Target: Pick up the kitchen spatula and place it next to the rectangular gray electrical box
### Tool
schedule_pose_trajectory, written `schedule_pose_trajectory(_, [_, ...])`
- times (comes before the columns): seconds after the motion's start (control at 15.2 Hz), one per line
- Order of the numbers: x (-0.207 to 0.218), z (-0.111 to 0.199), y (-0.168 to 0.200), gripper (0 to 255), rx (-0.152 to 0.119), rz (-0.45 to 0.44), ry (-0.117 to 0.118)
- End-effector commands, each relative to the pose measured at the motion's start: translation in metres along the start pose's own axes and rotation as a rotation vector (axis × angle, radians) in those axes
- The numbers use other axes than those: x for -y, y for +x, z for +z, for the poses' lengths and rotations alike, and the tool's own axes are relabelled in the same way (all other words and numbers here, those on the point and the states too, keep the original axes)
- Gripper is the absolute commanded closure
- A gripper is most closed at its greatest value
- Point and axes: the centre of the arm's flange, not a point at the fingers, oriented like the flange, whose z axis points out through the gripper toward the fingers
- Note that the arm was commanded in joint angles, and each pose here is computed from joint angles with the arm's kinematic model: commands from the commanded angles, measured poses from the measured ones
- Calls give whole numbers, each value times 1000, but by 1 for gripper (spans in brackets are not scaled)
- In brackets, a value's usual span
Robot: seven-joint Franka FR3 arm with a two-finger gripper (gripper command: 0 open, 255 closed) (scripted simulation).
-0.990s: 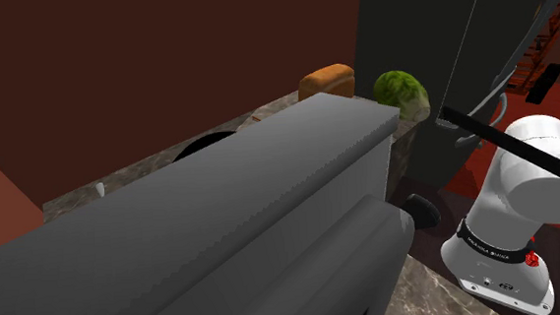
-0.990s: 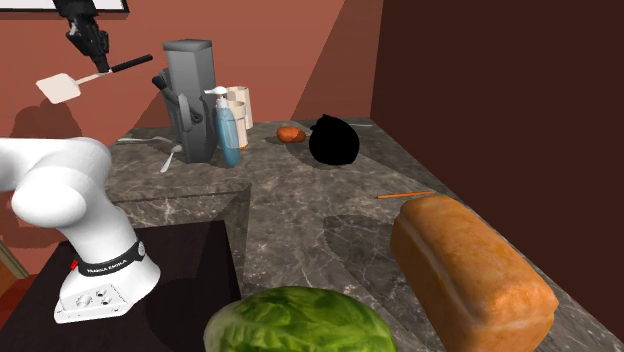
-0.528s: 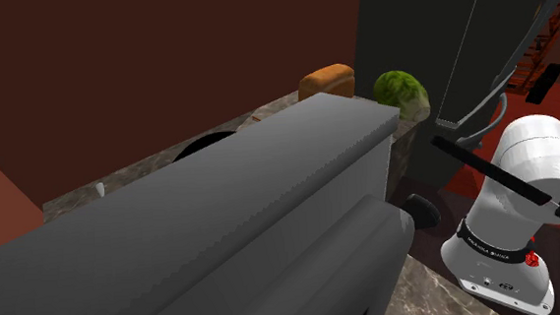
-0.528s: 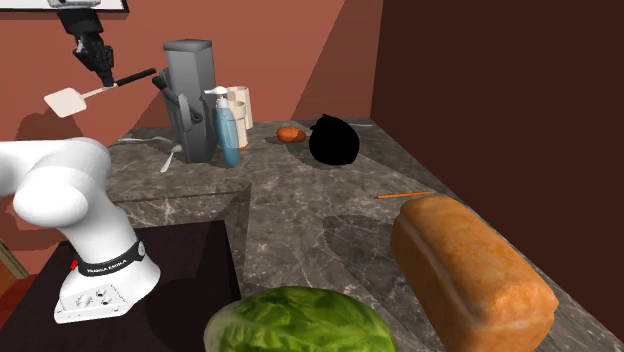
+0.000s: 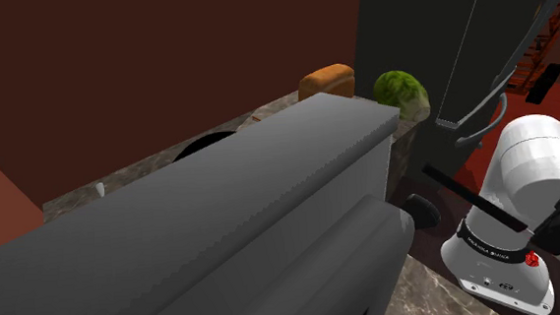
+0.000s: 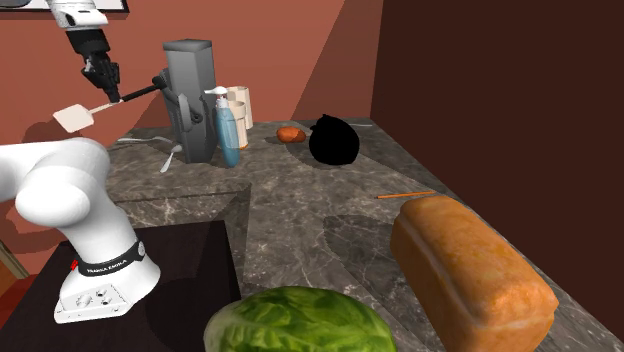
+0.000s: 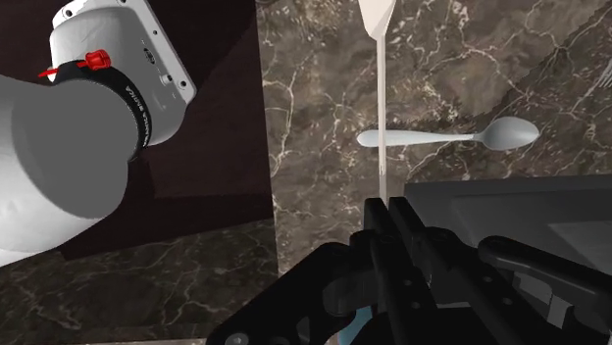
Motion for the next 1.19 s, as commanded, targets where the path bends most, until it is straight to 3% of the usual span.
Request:
schedule_pose_trajectory(0.0, [0,10,-1,255,0,0,0])
schedule_pose_trajectory(1.12, [0,100,-7,255,0,0,0])
